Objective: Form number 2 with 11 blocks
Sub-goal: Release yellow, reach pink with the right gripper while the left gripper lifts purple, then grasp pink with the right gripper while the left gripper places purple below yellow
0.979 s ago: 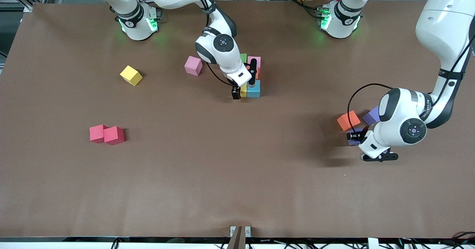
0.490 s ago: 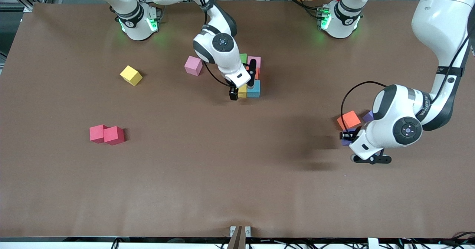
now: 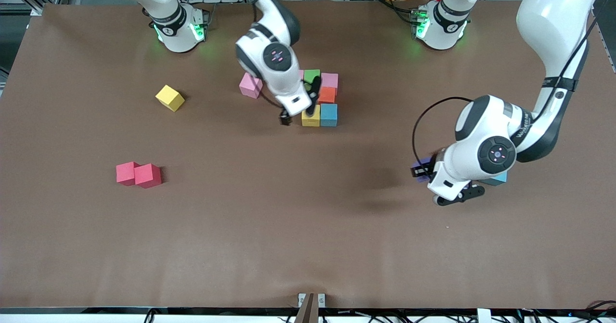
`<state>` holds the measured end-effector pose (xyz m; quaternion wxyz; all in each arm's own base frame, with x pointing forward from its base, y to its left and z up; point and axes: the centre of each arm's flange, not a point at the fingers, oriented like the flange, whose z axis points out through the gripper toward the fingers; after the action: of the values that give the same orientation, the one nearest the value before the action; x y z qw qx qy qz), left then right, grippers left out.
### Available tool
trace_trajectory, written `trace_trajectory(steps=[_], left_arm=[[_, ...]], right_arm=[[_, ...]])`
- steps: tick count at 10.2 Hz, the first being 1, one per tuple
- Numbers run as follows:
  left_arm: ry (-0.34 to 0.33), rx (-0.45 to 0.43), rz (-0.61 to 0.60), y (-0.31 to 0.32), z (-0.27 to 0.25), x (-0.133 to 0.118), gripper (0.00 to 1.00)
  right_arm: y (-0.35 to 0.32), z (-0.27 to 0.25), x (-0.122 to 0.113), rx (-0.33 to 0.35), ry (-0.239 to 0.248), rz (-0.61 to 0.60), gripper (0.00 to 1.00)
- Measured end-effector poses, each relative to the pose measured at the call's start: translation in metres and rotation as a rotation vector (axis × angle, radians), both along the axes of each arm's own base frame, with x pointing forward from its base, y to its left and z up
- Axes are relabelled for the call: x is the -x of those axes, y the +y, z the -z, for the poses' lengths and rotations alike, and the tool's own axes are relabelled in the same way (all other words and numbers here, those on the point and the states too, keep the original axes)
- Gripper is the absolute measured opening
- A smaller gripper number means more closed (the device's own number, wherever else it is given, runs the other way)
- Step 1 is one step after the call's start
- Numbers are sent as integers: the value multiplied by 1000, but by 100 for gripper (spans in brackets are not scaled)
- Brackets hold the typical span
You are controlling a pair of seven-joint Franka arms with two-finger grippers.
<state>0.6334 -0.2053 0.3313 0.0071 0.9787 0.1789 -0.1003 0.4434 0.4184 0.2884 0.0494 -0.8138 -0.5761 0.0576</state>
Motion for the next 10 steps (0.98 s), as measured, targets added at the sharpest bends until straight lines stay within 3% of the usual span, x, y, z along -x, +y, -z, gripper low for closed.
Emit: trace_trajectory(steps=[3,5,7,10], left_arm=[[8,-13,-283,-51,-23,17,56],[6,-19,-422,-100,-43,36,56],[15,-42,-507,-157,-48,66,56],[19,-61,-628,-248,-50,129,56]], right_arm=[[-135,-20,-94,15,23,239,100],[-228,-20,-134,16,28,396,100],[-309,-21,-155,13,26,532,100],[-373,-21,-174,7,9,660,100]])
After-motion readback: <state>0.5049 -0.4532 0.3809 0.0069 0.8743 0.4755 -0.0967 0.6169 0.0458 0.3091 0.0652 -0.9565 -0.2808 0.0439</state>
